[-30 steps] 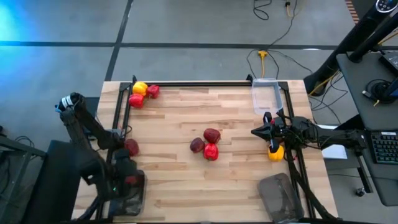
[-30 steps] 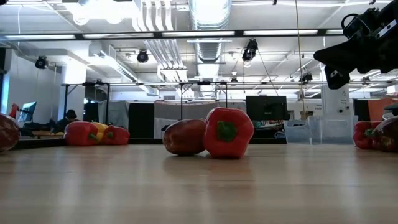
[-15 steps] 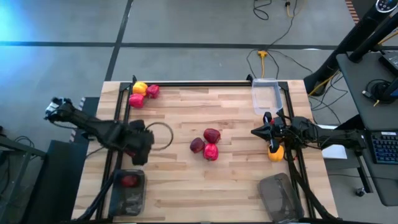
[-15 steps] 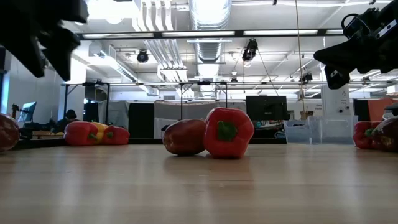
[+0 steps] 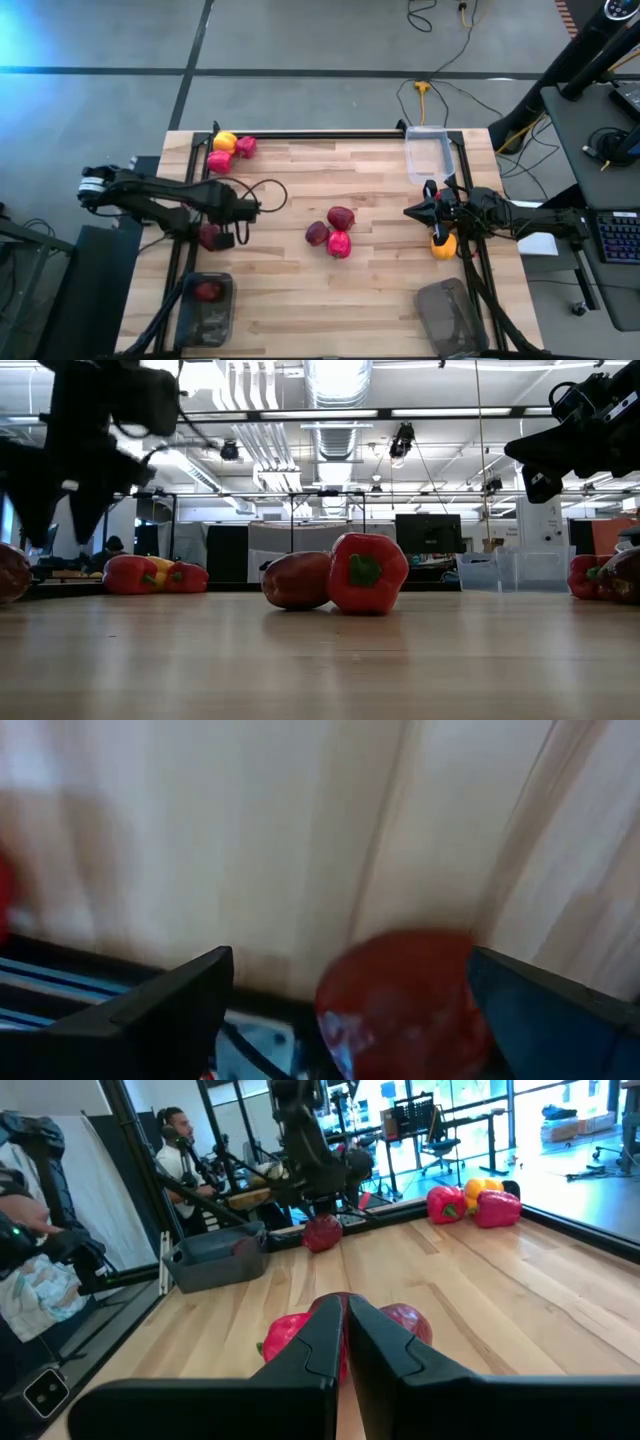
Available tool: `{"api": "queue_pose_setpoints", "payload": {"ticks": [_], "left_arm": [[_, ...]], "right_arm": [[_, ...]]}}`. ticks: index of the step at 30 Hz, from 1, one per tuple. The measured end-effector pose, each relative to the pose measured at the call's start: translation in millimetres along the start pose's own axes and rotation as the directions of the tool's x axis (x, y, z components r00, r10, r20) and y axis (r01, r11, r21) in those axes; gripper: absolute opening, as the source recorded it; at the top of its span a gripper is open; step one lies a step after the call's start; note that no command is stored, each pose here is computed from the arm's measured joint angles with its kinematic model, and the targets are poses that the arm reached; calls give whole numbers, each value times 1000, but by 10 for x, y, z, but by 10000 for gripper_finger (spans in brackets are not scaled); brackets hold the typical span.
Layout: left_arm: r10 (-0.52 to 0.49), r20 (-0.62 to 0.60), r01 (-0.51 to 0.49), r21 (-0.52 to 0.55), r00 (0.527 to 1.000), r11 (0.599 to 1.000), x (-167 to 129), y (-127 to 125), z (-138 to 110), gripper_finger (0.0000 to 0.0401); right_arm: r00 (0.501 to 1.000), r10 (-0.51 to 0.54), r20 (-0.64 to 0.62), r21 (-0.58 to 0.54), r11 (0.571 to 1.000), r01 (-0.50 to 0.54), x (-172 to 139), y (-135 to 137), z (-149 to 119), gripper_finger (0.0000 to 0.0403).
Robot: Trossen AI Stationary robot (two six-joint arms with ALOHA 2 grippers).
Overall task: Sort produce into baskets
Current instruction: Put the dark red apple into the left black bin
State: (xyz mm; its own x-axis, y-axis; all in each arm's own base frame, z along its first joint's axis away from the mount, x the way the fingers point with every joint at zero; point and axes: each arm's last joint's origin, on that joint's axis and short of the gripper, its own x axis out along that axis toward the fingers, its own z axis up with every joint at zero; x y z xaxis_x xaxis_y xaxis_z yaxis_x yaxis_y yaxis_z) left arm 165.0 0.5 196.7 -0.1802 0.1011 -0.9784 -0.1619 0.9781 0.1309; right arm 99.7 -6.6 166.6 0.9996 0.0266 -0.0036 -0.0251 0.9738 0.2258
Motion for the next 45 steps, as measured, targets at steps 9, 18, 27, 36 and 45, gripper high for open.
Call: {"api": "queue_pose_setpoints", "payload": {"ticks": [9, 18, 27, 36, 45], "left_arm": [[-6, -134, 4, -18, 991, 1000, 58, 9, -131, 398], [19, -184, -41, -117, 983, 992, 83, 35, -118, 397], [33, -180, -87, -304, 983, 949, 95, 83, -73, 397], [23, -292, -101, -257, 956, 961, 248, 54, 54, 398], [-1, -435, -83, -175, 900, 981, 446, 0, 168, 398]], "right_arm": [[1000, 0, 0, 0, 1000, 0, 0, 0, 0, 13], [1000, 0, 0, 0, 1000, 0, 0, 0, 0, 13], [1000, 0, 0, 0, 1000, 0, 0, 0, 0, 13], [1000, 0, 0, 0, 1000, 0, 0, 0, 0, 13], [1000, 0, 0, 0, 1000, 0, 0, 0, 0, 13]]}}
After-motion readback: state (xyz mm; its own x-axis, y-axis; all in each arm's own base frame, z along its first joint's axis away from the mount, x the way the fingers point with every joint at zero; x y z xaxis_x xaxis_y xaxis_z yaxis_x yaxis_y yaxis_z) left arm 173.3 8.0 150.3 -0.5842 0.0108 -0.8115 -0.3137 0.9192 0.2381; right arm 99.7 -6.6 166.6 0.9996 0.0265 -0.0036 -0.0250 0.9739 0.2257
